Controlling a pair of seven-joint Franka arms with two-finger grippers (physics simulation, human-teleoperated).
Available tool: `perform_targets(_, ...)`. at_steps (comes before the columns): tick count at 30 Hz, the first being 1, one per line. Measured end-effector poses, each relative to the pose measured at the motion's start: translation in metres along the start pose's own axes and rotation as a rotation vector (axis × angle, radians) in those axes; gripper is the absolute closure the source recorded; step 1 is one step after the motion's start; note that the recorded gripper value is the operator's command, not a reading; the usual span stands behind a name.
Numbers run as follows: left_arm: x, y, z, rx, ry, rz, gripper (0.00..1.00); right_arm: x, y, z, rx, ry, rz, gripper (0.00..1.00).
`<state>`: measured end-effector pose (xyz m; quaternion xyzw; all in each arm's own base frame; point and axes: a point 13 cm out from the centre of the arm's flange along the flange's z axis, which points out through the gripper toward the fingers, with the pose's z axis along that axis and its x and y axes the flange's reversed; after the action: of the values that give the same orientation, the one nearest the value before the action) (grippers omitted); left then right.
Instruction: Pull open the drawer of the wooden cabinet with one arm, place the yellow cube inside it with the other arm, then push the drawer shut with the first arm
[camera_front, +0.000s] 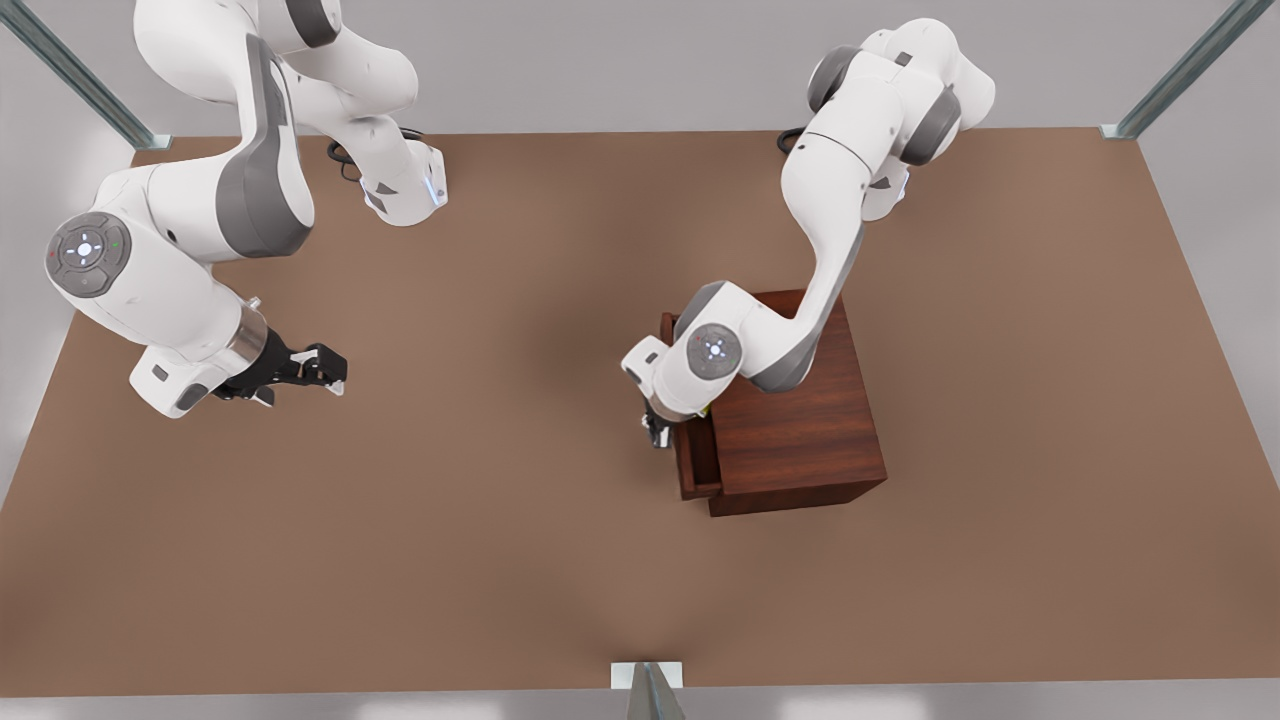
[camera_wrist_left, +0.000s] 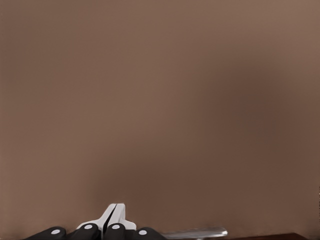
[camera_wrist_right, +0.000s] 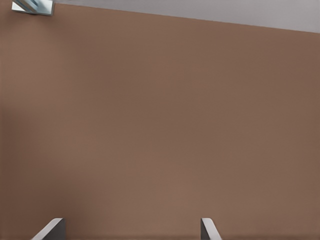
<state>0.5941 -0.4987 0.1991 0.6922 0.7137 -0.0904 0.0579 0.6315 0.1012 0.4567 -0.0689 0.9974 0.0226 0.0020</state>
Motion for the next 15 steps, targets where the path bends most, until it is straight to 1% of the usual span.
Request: perform_targets(15,0.051,0.004,-0.012,-0.004,0.189,-0.018,0.79,0.0,0.001,0.002,0.001,0.004,0.006,0.0)
